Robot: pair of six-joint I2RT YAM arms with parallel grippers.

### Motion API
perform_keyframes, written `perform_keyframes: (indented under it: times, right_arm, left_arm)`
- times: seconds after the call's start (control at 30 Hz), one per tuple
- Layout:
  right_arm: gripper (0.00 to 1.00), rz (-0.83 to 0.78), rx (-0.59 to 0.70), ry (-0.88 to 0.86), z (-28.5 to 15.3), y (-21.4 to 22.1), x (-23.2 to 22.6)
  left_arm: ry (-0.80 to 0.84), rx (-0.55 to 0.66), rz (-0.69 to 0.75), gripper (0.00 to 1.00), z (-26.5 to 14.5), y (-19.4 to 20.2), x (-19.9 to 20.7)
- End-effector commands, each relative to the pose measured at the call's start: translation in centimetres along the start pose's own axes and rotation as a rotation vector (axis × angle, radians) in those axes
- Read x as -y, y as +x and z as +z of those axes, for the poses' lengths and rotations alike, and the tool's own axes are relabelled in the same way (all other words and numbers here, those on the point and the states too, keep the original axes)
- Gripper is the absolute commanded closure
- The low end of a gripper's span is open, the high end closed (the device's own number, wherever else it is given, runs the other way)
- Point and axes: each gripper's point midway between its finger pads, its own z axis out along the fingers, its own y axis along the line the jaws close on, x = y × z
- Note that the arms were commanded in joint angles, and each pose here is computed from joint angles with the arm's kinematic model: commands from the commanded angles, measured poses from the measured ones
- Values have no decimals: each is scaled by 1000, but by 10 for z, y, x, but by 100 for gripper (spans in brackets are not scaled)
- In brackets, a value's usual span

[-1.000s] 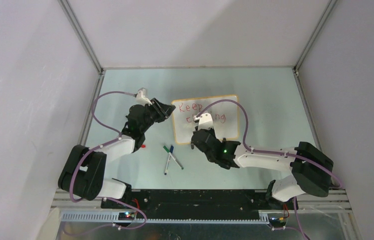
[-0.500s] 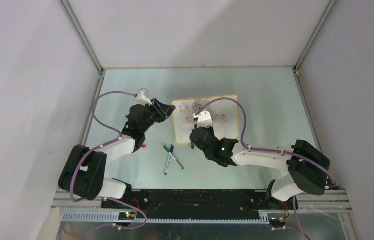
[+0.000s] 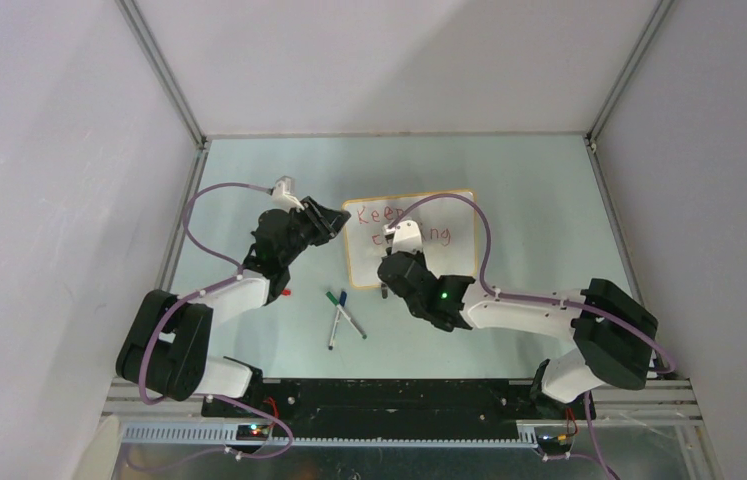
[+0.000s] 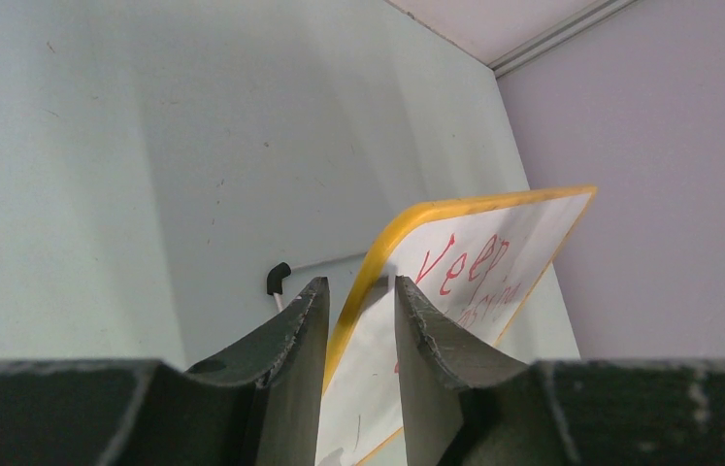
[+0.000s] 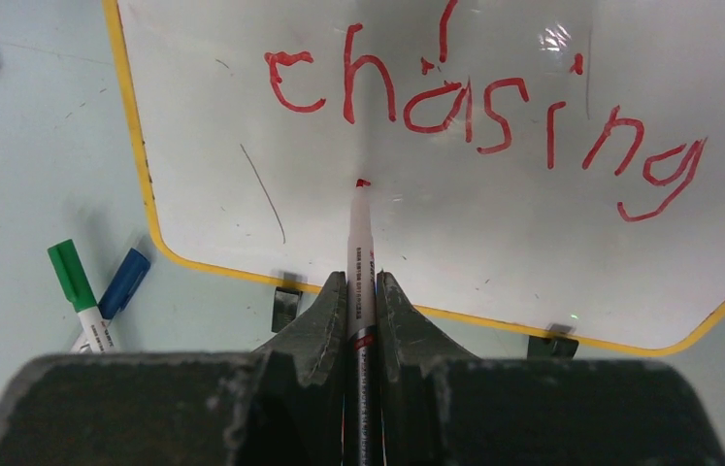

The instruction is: Write a sentence on the whiteboard

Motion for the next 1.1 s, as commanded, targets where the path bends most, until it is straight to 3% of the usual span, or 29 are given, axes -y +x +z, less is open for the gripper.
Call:
perform_keyframes:
  times: [0.0,1.07]
  right_arm:
    - [100,41,12,-20,2,-15,-8]
    - [100,23,-24,18,0,-12,3]
  left_arm:
    - [44,45,33,64,3,-20,16]
    - [38,48,37,64,2,-21,16]
